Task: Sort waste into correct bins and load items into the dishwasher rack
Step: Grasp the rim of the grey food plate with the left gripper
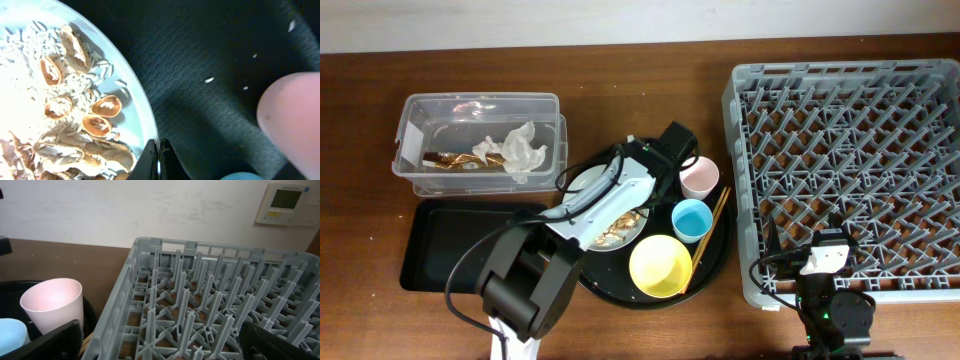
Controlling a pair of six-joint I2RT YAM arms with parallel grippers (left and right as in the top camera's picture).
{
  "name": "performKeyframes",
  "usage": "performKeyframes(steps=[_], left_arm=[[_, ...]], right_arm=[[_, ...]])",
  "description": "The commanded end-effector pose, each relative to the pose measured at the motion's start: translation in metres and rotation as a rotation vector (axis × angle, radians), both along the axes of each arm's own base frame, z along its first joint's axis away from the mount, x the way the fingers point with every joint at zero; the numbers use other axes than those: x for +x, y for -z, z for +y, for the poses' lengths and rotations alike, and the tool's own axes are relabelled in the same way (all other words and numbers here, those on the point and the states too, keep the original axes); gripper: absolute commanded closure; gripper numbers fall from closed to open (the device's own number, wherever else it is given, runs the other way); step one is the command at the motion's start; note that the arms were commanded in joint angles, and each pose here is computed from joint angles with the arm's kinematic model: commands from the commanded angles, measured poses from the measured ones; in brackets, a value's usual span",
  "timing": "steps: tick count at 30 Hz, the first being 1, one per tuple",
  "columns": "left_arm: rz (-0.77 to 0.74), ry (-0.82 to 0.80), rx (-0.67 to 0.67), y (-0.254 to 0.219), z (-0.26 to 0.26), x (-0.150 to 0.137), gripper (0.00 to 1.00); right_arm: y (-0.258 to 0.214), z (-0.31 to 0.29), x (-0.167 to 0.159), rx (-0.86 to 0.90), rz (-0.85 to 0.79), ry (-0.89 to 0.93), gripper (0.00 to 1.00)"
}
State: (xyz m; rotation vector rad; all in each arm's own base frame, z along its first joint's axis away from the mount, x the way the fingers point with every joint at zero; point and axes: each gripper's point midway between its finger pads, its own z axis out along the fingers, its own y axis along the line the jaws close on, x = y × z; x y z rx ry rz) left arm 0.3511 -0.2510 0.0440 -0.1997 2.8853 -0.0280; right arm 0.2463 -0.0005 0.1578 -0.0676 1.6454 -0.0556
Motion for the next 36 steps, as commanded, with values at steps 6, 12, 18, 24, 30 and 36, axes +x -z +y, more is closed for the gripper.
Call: performKeyframes(steps=[6,12,18,24,30,36], left_arm=[[-0.029,0.048,0.074,-0.029,-0.011,-0.004,0.99],[-0.013,0.058,0.094,-0.050,-0.010,-0.007,0.99],[-0.033,0.104,0.133,-0.064,-0.021,-0.019,0.99],[0.022,0.110,0.188,-0.090,-0.007,-0.033,0.99],[0.116,0.042,0.259,-0.091,0.036,-0.035,0.99],[0.099,-0.062,0.229,-0.123,0.090,-0.019,0.99]], right_arm=[[0.002,0.000,0.000,0.004,0.004,0.003,0.02],[0.002,0.000,0.000,0.004,0.004,0.003,0.02],[0.002,0.000,0.000,0.004,0.003,0.003,0.02],[0.002,0.000,0.000,0.004,0.004,0.003,0.02],[0.002,0.000,0.000,0.004,0.003,0.003,0.02],[0.002,0.000,0.000,0.004,0.003,0.003,0.02]])
